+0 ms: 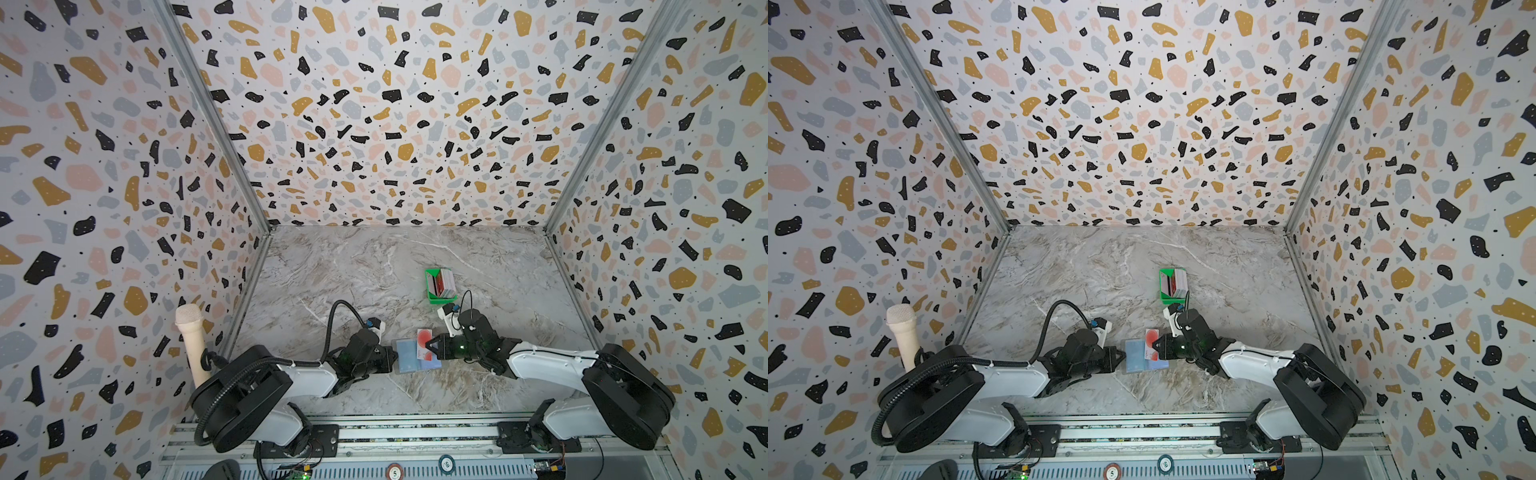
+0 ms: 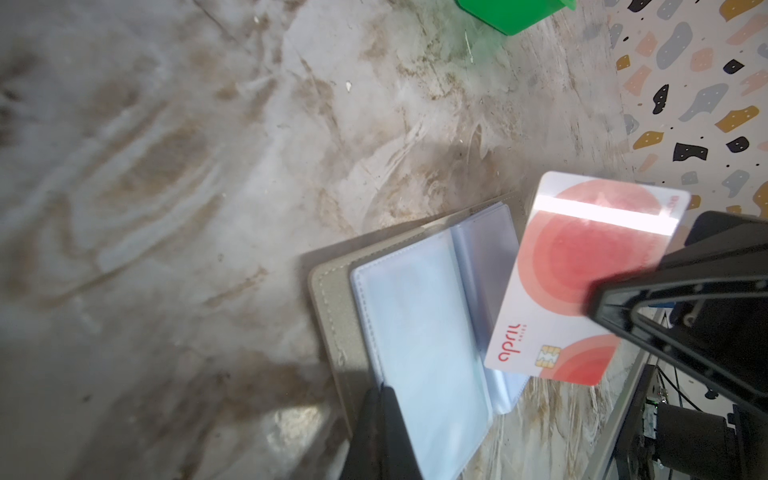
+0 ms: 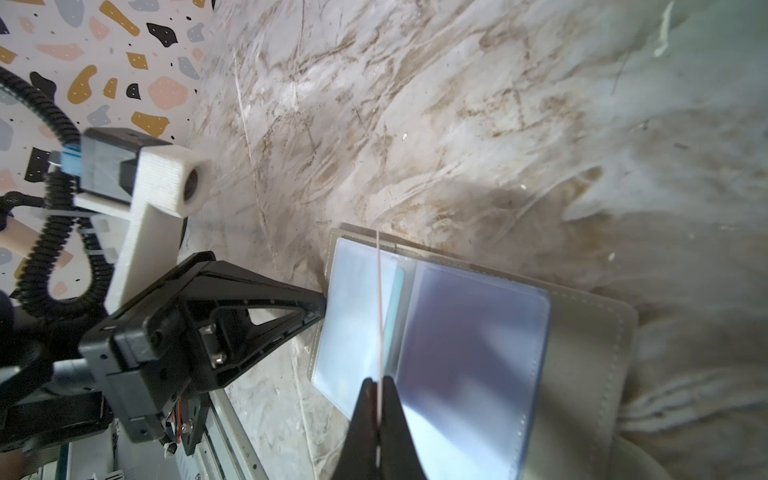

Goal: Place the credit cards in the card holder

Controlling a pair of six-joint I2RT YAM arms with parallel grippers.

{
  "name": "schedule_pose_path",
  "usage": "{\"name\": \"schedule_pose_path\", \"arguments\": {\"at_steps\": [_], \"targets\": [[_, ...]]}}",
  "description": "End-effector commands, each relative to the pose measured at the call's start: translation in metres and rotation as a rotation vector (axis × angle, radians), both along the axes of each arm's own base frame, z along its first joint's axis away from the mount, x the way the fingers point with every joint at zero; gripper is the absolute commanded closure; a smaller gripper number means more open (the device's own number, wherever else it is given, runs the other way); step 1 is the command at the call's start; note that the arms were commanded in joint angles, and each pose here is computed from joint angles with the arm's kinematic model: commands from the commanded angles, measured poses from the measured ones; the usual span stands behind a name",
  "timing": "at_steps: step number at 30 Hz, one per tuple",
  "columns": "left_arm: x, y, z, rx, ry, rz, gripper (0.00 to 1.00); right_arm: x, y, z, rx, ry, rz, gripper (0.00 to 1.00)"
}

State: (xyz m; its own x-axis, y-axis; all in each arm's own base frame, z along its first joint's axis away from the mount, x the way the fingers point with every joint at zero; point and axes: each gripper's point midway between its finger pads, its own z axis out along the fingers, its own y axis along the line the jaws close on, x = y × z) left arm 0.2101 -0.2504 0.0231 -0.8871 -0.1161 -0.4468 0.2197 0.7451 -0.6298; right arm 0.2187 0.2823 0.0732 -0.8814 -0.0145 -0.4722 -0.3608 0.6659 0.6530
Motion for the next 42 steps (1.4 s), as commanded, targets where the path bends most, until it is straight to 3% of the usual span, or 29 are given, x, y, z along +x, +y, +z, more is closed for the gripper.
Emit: {"name": "schedule_pose_path", "arguments": {"at_steps": [1,42], "targets": [[-0.002,-0.003,0.000,-0.001,0.002,-0.021,1.00,0.011,0.005,0.010,-0.011,-0.037,0.006,1.00],[-0.001,-0.002,-0.002,0.012,-0.003,-0.025,1.00,0.021,0.007,-0.002,-0.061,-0.038,0.018,1.00]]}}
